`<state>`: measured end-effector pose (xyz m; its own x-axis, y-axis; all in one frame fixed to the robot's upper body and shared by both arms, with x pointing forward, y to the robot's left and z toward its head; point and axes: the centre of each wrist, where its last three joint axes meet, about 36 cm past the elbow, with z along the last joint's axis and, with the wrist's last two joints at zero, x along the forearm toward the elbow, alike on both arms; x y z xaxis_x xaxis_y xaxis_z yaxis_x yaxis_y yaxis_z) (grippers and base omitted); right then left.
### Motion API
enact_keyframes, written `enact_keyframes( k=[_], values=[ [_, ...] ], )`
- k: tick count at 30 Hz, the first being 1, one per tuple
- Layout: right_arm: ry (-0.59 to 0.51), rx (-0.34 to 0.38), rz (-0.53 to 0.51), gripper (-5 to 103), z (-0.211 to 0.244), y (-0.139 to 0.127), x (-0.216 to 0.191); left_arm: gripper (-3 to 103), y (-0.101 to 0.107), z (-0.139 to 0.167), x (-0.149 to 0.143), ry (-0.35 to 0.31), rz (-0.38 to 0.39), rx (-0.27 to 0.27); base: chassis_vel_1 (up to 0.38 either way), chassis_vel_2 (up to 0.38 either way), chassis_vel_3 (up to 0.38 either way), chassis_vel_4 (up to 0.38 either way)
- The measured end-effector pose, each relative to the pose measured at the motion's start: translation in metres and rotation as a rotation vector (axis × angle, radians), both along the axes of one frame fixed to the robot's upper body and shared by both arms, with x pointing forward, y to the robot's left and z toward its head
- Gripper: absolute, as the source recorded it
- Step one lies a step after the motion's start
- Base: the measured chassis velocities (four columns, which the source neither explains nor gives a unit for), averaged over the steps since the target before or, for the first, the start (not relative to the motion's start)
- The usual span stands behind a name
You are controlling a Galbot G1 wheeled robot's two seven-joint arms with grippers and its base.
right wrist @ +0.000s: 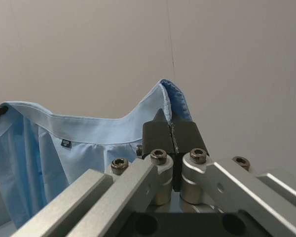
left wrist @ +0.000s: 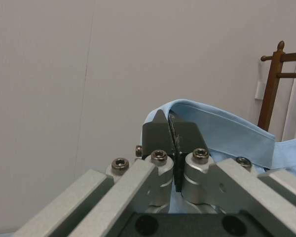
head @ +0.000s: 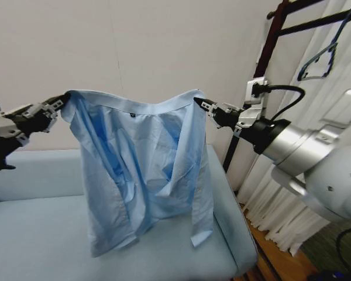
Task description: Pick up the clothes from the sofa and hang them on the clothes hanger.
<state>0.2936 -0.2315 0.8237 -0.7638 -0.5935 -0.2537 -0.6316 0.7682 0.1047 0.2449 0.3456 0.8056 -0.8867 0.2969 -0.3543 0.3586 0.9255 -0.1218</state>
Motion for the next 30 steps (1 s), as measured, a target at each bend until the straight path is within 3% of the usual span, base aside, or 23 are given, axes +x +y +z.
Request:
enact_keyframes(
  k=[5,9,13,16,17,18,22,26,30],
  values=[
    [0.037,-0.012,-0.023,0,0.002,-0.004,-0.007,0,0.004,0.0,-0.004,0.06,-0.075,-0.053,0.0,0.0,0.0,0.0],
    [0.103,0.01,-0.028,0,0.002,-0.006,-0.008,0,0.004,-0.007,0.003,0.157,-0.183,-0.116,0.0,0.0,0.0,0.0],
    [0.099,0.013,-0.034,0,-0.004,-0.004,-0.003,0,-0.001,-0.016,0.014,0.175,-0.168,-0.128,0.0,0.0,0.0,0.0],
    [0.065,0.008,-0.011,0,-0.01,-0.001,0.005,0,-0.013,-0.031,0.032,0.158,-0.123,-0.061,0.0,0.0,0.0,0.0],
    [0.065,0.008,-0.011,0,-0.01,-0.001,0.005,0,-0.013,-0.031,0.032,0.158,-0.123,-0.061,0.0,0.0,0.0,0.0],
    [0.06,0.015,-0.003,0,-0.011,-0.001,0.015,0,-0.019,-0.037,0.039,0.136,-0.119,-0.018,0.0,0.0,0.0,0.0],
    [0.065,0.028,0.018,0,-0.018,-0.003,0.045,0,-0.034,-0.048,0.053,0.1,-0.14,0.071,0.0,0.0,0.0,0.0],
    [0.069,0.044,0.027,0,-0.027,-0.002,0.081,0,-0.027,-0.052,0.069,0.103,-0.106,0.102,0.0,0.0,0.0,0.0],
    [0.066,0.058,0.002,0,-0.034,0.004,0.123,0,-0.006,-0.051,0.093,0.096,-0.06,0.128,0.0,0.0,0.0,0.0]
  ],
)
